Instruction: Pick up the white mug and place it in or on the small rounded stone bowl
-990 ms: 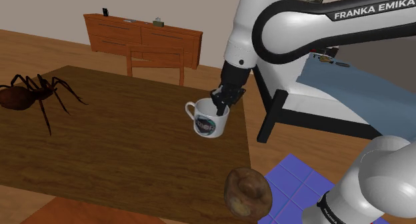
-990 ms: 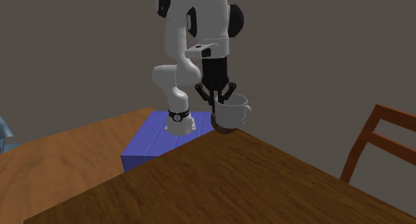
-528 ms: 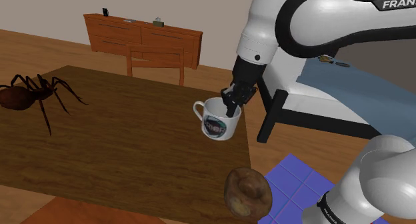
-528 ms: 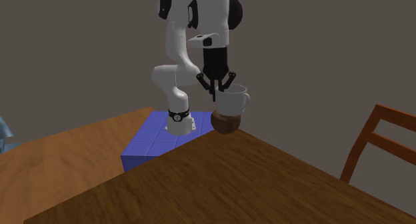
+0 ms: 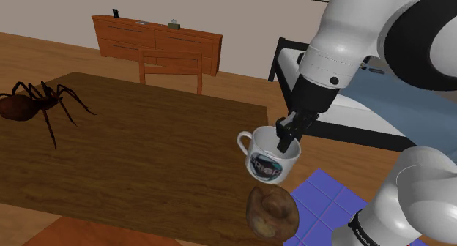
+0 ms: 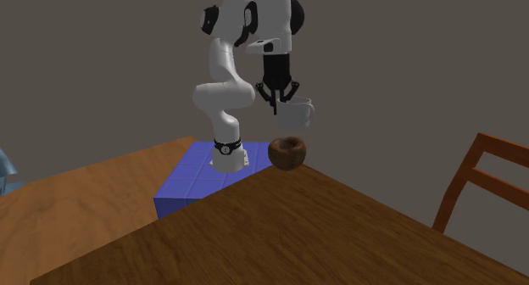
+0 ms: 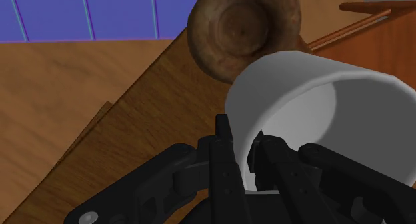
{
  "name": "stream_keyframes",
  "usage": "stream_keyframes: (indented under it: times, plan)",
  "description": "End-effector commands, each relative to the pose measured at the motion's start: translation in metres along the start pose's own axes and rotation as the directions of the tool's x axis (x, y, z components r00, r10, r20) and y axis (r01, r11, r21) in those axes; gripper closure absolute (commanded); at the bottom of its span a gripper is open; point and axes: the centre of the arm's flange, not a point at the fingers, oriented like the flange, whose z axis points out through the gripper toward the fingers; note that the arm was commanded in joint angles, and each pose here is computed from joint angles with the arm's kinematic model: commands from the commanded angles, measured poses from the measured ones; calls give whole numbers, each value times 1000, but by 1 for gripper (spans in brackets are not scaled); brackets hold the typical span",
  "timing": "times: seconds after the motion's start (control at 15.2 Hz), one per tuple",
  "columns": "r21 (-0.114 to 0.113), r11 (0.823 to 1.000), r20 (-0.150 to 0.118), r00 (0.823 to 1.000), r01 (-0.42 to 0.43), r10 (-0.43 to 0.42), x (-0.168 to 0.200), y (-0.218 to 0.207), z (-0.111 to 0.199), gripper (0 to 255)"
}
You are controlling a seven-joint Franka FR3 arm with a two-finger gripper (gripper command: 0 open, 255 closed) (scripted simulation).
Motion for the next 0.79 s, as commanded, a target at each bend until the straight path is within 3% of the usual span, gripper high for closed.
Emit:
stream_keyframes:
  times: [0.0,0.73]
  plan:
    - [0,1000,0,1000,-1,1,-27,-1,-2,255]
    - [0,1000,0,1000,-1,1,-42,1,49,255]
